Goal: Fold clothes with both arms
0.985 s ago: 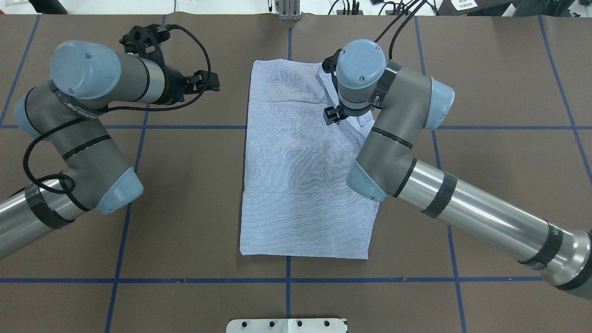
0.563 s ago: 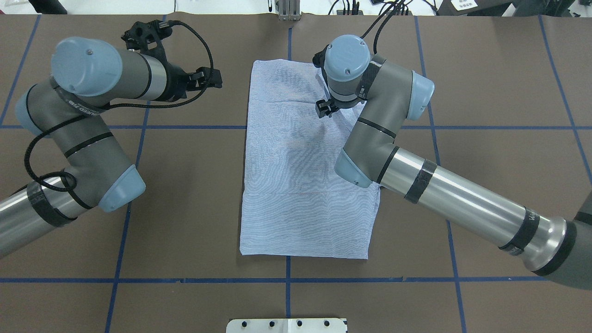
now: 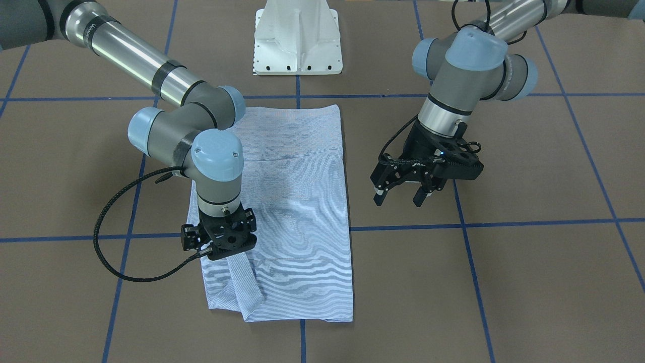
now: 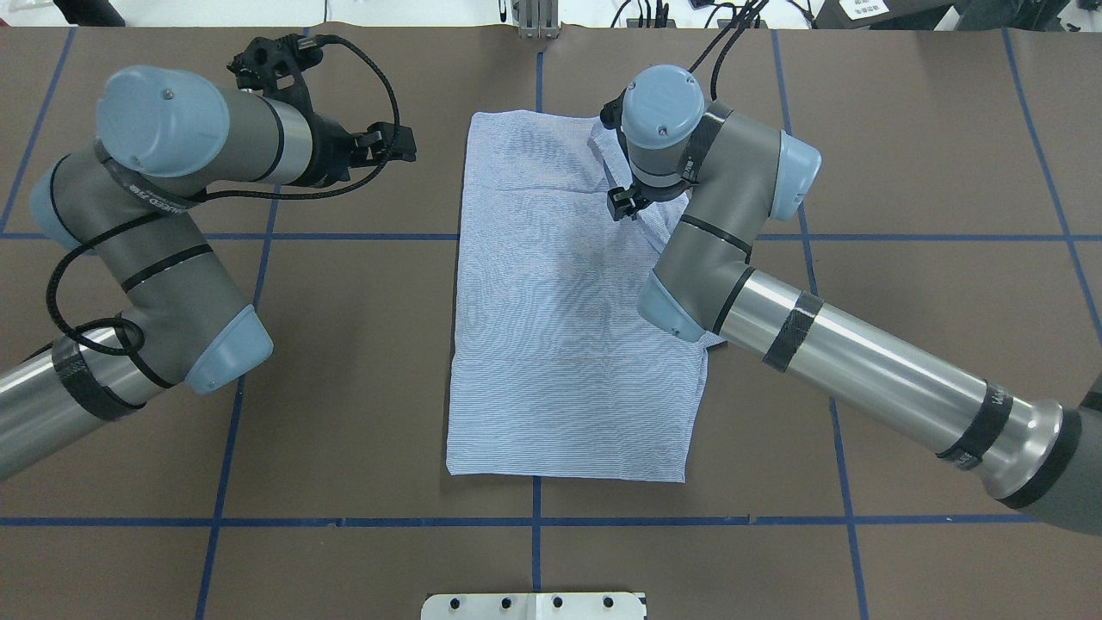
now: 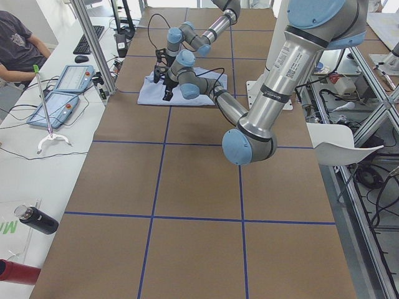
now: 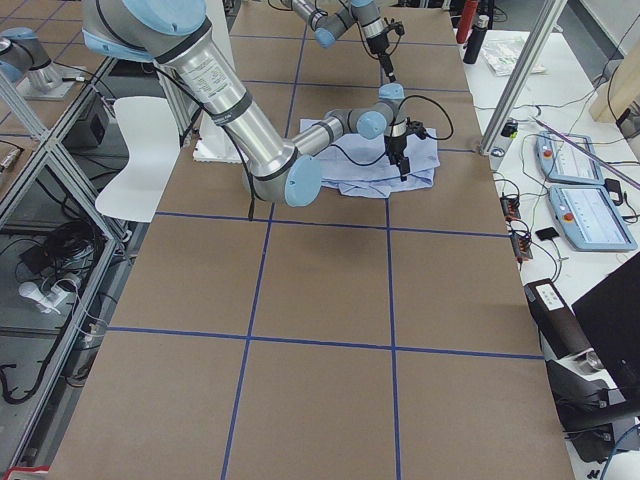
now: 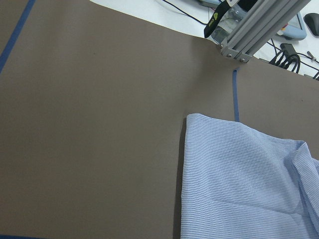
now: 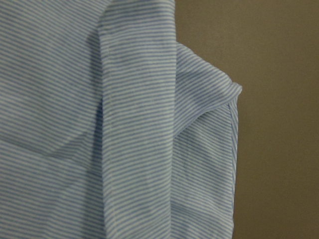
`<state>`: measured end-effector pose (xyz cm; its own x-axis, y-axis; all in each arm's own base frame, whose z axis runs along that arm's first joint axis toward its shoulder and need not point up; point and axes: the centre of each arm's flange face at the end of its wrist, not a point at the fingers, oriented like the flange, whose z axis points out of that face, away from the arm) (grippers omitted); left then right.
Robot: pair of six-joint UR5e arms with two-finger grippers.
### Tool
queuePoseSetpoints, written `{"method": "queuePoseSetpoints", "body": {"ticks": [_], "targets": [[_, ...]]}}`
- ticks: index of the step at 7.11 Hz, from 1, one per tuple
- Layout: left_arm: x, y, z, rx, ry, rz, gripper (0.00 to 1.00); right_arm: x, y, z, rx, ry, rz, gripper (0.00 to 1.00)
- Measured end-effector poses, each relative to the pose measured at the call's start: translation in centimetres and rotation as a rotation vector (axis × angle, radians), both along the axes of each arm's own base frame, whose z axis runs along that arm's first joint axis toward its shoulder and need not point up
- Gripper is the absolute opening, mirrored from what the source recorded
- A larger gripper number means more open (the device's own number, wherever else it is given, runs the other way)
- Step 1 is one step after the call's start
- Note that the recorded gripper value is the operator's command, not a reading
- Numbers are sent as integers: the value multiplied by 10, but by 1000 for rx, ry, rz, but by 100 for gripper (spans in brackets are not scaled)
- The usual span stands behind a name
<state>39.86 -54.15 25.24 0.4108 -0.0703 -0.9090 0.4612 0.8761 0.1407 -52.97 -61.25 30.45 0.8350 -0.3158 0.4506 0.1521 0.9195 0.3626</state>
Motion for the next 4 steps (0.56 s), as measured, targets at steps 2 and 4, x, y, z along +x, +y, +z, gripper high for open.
{"method": "queuePoseSetpoints", "body": {"ticks": [2, 4], "targets": [[0, 0, -3, 2, 3, 0, 100, 27, -20, 18, -5, 18, -13, 100], [1, 0, -4, 3, 6, 1, 100, 65, -41, 46, -15, 37, -34, 100]]}}
